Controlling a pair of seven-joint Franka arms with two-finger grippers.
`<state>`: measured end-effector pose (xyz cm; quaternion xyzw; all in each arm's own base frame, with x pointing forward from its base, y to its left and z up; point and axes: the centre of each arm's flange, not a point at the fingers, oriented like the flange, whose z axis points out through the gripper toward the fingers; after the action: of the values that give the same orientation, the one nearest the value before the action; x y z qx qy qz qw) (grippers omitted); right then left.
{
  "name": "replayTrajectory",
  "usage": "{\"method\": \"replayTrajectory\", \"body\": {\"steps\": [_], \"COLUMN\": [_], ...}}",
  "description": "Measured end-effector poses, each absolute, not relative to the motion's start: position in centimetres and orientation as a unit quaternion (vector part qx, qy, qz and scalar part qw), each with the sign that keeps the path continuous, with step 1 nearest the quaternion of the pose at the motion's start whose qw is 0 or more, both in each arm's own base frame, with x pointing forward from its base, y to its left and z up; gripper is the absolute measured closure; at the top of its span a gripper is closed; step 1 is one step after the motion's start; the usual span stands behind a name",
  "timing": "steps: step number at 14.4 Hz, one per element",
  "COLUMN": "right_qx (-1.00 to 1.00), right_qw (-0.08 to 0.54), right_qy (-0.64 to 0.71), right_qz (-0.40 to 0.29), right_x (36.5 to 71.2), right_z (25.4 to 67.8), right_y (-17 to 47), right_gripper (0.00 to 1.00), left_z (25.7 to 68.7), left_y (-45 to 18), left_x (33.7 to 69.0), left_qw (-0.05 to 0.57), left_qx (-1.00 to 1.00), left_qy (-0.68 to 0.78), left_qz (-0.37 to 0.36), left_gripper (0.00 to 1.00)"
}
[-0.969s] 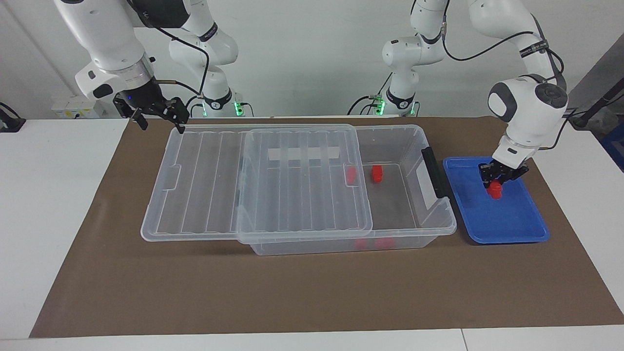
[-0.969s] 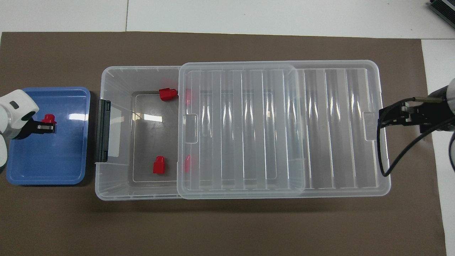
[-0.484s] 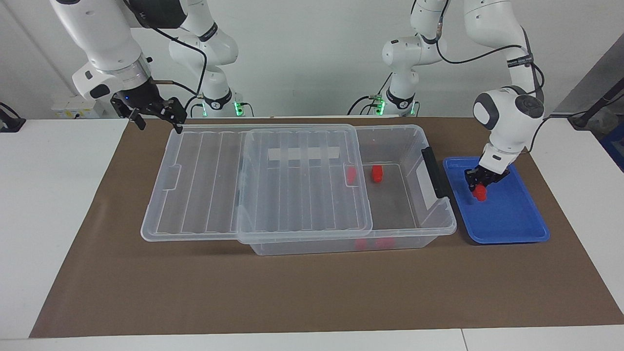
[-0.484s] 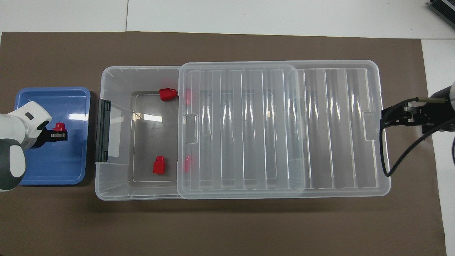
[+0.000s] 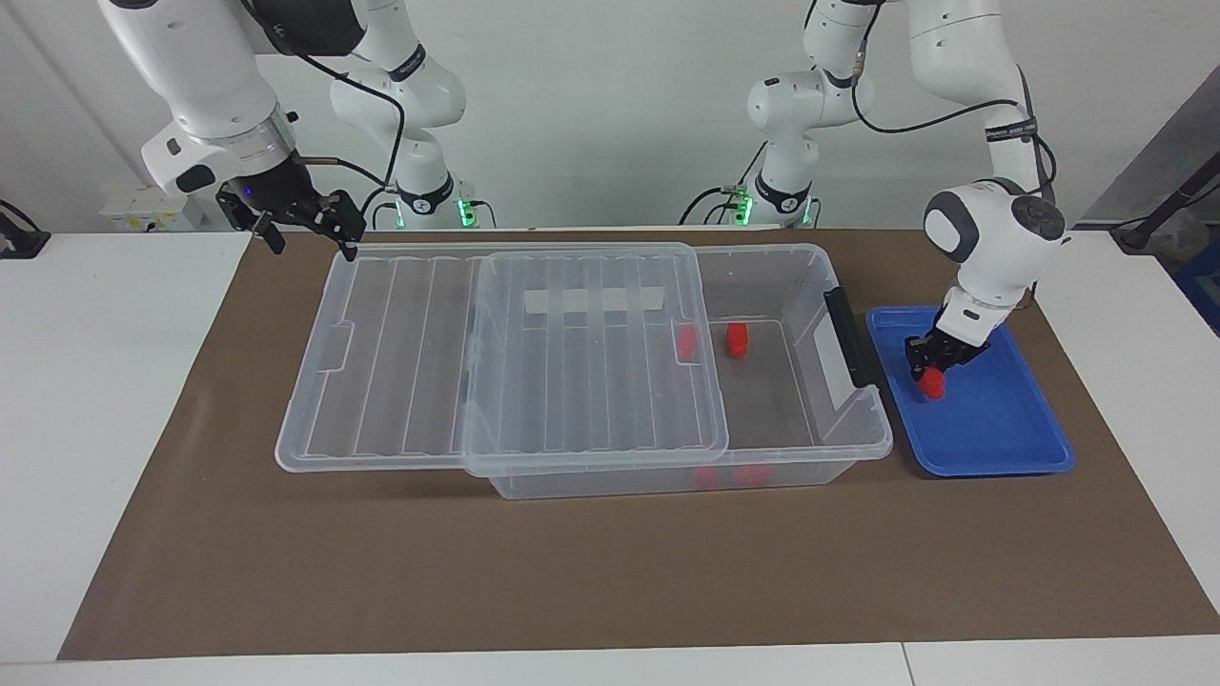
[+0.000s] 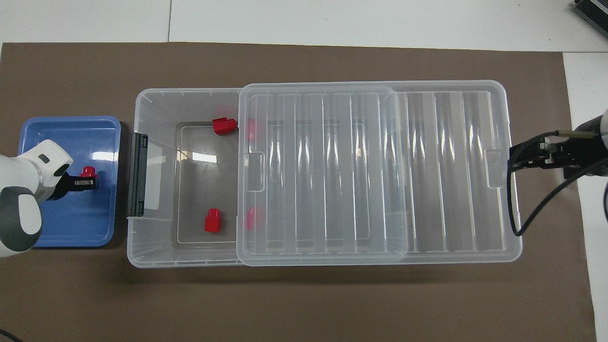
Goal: Place red block in blue tray from box
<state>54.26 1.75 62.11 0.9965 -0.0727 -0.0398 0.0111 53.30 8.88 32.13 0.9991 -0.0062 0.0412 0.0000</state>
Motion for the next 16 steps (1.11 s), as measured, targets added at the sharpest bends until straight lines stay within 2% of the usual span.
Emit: {"method": "replayTrajectory", "body": {"steps": [4, 6, 11, 14, 15, 16], "right_qx": [0.997, 0.997, 0.996, 0.995, 0.995, 0.995], "right_qw": [0.008, 0.007, 0.006, 0.006, 0.006, 0.007], "right_qy": [-0.074, -0.075, -0.084, -0.095, -0.092, -0.089], "right_qz": [-0.014, -0.004, 0.018, 0.033, 0.035, 0.037], "right_x": [54.9, 55.4, 56.3, 56.8, 57.0, 57.3], "right_z": [62.0, 61.1, 56.2, 53.1, 52.2, 51.3], "right_y": [1.6, 0.5, -3.5, -5.1, -5.7, -6.3], "right_gripper": [0.00, 0.05, 0.63, 0.94, 0.99, 0.99], "left_z": [31.5, 31.4, 30.8, 30.7, 30.7, 30.6], "left_y": [8.8, 8.8, 8.8, 8.8, 8.8, 8.8], "left_x": [53.4, 53.5, 53.7, 53.7, 53.7, 53.7], "left_qw": [-0.001, -0.001, -0.002, -0.003, -0.003, -0.003], "left_qx": [0.999, 0.999, 0.999, 0.999, 0.999, 0.999], "left_qy": [-0.008, -0.009, -0.010, -0.010, -0.010, -0.011], "left_qz": [0.041, 0.042, 0.046, 0.047, 0.047, 0.047], "left_gripper": [0.66, 0.66, 0.66, 0.66, 0.66, 0.60]}}
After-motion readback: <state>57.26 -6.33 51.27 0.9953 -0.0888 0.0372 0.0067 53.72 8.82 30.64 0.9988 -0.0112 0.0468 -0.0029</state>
